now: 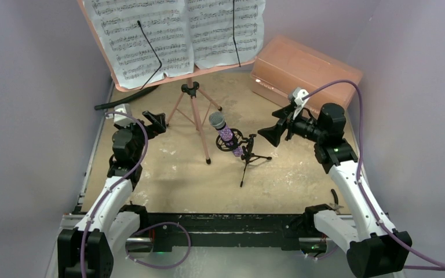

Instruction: Set up the instrument practice props

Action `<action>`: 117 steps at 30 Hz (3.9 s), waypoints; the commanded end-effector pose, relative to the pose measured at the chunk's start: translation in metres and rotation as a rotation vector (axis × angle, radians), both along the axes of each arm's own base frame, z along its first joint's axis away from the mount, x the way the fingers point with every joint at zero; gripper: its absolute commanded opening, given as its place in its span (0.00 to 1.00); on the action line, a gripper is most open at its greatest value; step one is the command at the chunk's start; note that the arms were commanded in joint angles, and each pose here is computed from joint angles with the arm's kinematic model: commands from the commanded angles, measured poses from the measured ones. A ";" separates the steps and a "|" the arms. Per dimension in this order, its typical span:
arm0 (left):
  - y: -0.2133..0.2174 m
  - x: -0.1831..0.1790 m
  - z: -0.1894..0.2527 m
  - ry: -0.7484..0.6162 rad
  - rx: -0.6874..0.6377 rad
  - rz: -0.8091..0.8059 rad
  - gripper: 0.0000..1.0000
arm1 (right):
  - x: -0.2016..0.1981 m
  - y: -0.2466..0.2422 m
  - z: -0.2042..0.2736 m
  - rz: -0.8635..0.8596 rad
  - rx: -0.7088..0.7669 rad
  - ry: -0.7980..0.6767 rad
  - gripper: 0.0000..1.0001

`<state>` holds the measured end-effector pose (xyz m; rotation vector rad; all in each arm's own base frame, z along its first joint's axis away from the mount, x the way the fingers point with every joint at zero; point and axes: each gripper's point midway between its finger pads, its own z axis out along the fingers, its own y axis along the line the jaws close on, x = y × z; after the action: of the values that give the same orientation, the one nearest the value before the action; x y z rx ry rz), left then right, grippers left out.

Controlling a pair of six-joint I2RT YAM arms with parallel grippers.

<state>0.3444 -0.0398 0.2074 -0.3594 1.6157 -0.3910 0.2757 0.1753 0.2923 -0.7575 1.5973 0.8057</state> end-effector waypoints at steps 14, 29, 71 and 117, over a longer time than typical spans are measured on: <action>0.046 -0.001 -0.016 0.045 0.126 0.098 0.99 | 0.052 -0.075 -0.055 -0.655 0.164 0.088 0.98; 0.072 -0.006 -0.046 0.043 0.356 0.179 0.99 | 0.062 -0.145 -0.110 -1.008 0.076 -0.084 0.98; 0.048 0.037 -0.126 -0.002 0.440 -0.001 0.99 | 0.109 -0.162 -0.143 -1.030 0.013 -0.327 0.98; 0.044 0.046 -0.132 0.045 0.482 0.006 0.99 | 0.113 -0.163 -0.147 -1.023 0.006 -0.300 0.98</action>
<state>0.3793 0.0023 0.0576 -0.0161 1.7483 -0.0075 0.3825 0.0147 0.1229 0.0088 1.5209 -0.0425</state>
